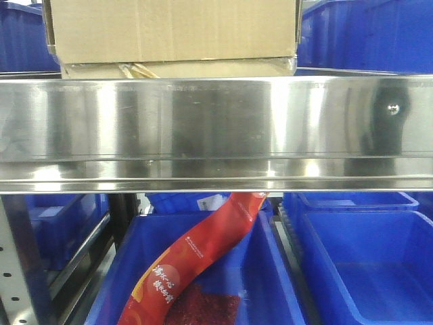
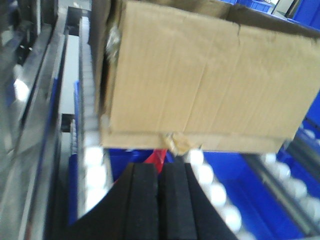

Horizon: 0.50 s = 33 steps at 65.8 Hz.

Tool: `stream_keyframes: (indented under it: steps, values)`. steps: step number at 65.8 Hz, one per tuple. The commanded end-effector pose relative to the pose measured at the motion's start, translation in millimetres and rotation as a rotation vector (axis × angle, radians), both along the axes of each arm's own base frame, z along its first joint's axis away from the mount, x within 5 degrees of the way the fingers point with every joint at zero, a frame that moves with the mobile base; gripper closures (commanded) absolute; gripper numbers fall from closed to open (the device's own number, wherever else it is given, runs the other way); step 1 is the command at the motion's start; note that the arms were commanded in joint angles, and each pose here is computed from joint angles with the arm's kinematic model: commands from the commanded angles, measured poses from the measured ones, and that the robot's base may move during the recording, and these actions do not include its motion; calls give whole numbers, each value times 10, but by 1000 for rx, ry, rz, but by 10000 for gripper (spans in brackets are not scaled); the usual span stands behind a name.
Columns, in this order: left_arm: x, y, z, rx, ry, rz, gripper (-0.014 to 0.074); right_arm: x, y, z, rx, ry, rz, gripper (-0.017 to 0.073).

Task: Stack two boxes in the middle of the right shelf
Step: 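Lower the boxes onto the middle shelf and open both grippers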

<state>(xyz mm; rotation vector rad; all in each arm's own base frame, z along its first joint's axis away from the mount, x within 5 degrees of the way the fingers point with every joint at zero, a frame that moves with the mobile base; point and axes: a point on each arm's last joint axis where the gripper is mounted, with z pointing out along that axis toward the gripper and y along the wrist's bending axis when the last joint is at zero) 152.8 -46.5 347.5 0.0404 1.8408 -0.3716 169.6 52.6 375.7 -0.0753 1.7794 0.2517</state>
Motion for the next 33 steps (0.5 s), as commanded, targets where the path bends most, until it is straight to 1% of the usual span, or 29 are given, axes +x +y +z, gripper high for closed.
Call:
stream_keyframes:
  steps: [1, 6, 12, 17, 27, 33]
  values:
    - [-156, 49, -55, 5, -54, -5, 704, -165, -53, -45, -9, -71, 26, 727]
    - [-293, 96, -103, 6, -53, -1, 704, -282, -115, -105, -10, -67, 10, 727]
    - [-415, 134, -97, -7, -94, -1, 704, -422, -204, -110, -8, -64, -26, 727]
    - [-478, 154, -57, -18, -128, -1, 704, -491, -243, -87, -2, -76, -38, 727]
    - [-531, 169, -7, -33, -177, -3, 704, -558, -251, -26, 18, -131, -19, 727]
    - [-531, 168, 2, -36, -186, -4, 704, -560, -235, -2, 26, -156, -1, 727]
